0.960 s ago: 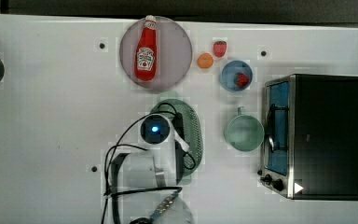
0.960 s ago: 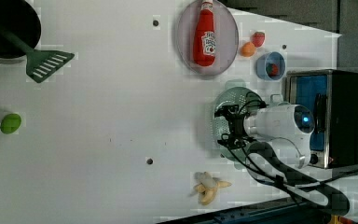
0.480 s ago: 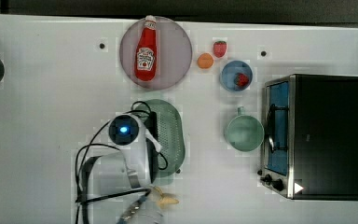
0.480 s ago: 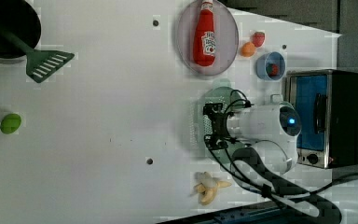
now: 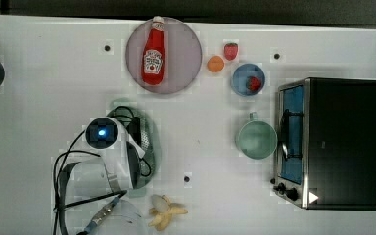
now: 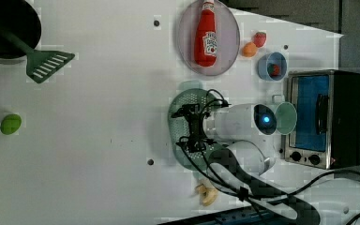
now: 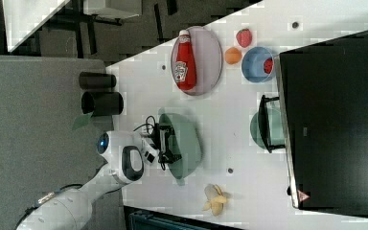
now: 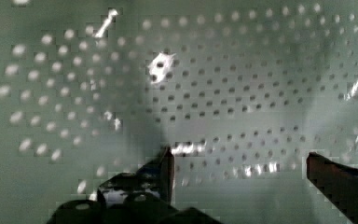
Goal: Drag strainer right to left.
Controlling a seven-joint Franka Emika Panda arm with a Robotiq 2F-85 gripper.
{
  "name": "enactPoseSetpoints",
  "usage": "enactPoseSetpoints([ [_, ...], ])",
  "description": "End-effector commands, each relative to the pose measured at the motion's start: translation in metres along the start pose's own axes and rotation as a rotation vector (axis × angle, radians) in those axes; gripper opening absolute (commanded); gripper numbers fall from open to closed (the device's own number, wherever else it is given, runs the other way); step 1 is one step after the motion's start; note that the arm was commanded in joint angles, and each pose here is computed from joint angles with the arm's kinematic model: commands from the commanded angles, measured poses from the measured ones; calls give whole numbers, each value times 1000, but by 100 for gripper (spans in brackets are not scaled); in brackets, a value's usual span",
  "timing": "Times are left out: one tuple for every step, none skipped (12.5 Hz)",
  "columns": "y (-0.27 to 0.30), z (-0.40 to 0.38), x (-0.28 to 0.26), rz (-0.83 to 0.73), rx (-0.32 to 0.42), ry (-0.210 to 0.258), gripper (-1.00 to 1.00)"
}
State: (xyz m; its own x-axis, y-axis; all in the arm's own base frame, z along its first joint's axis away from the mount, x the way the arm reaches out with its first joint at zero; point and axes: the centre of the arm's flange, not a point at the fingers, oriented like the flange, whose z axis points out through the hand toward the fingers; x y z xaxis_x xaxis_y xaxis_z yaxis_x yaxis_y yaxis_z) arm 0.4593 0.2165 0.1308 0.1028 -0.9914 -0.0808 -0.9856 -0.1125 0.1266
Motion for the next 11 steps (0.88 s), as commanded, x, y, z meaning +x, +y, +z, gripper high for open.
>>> enactPoseSetpoints([
  [-13, -21, -41, 66, 24, -41, 100],
  [-15, -22, -51, 78, 30, -44, 100],
  [-15, -22, -61, 95, 27, -45, 100],
  [-15, -22, -70, 101, 25, -45, 100],
  [-14, -21, -80, 99, 26, -46, 100],
  [-12, -20, -88, 94, 23, -45, 100],
  [-12, -19, -95, 83, 25, -46, 100],
  [-11, -17, -101, 79, 24, -49, 100],
  [-10, -17, -107, 82, 22, -56, 100],
  [-10, -16, -113, 82, 20, -63, 100],
  [-10, -15, -119, 86, 19, -73, 100],
])
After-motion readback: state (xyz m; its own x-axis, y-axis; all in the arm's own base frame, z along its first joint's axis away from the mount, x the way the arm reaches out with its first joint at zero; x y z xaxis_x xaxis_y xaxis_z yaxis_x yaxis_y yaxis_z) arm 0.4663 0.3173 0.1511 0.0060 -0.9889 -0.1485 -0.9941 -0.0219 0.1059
